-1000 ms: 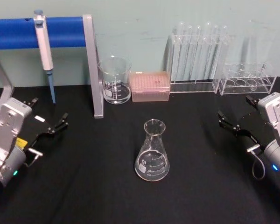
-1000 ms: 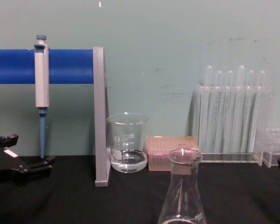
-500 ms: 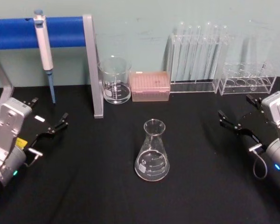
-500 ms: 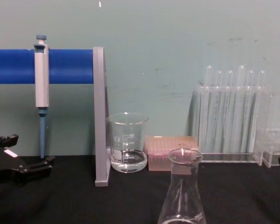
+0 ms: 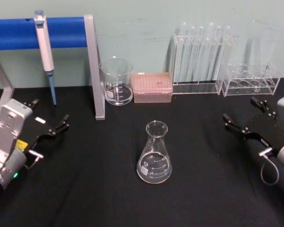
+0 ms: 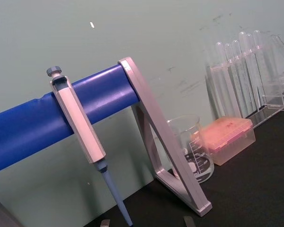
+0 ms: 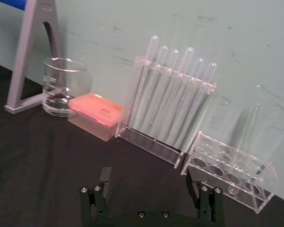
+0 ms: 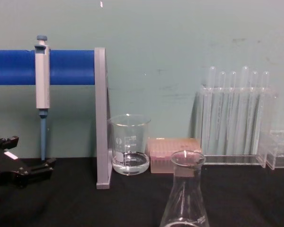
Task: Grasp the erlenmeyer flask with one hand, shake it three times, then place it back.
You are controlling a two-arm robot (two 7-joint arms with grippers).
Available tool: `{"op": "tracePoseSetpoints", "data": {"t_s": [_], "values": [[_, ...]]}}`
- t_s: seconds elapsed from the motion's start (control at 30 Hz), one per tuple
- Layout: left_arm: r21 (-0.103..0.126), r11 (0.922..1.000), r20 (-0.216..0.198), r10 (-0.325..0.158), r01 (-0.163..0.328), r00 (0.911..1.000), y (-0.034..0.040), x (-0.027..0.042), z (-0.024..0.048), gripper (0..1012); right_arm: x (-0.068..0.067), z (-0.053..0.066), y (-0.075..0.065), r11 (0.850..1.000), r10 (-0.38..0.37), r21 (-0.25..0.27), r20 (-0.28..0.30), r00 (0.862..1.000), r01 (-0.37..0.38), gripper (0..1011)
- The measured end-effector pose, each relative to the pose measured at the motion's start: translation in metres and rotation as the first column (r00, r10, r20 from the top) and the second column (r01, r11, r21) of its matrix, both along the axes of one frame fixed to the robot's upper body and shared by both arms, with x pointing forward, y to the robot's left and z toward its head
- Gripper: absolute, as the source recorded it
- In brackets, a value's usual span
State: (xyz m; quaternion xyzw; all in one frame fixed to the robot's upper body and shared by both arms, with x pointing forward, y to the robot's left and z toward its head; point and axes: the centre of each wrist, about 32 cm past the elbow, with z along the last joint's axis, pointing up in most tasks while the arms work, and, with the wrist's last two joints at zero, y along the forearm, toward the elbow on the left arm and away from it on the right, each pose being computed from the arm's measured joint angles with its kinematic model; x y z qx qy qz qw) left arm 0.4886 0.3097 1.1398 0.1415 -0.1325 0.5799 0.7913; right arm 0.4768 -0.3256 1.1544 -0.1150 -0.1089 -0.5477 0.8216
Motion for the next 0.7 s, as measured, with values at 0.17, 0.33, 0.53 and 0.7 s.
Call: {"op": "tracePoseSetpoints", "data": {"t_s": [0.17,0.33,0.53,0.7], "values": [[0.0,1.0,0.0,0.0,0.0,1.0,0.0,0.0,0.0,1001,-0.006,0.006,-0.003,0.999,0.036,0.012,-0.014,0.999,-0.036,1000],[0.0,1.0,0.0,0.0,0.0,1.0,0.0,0.0,0.0,1001,-0.011,0.012,-0.004,0.992,0.125,0.035,-0.033,0.992,-0.124,1000],[0.0,1.0,0.0,0.0,0.0,1.0,0.0,0.0,0.0,1001,-0.012,0.015,-0.001,0.977,0.209,0.052,-0.045,0.977,-0.207,1000],[0.0,1.0,0.0,0.0,0.0,1.0,0.0,0.0,0.0,1001,-0.012,0.016,0.002,0.959,0.279,0.059,-0.053,0.959,-0.276,1000]]}}
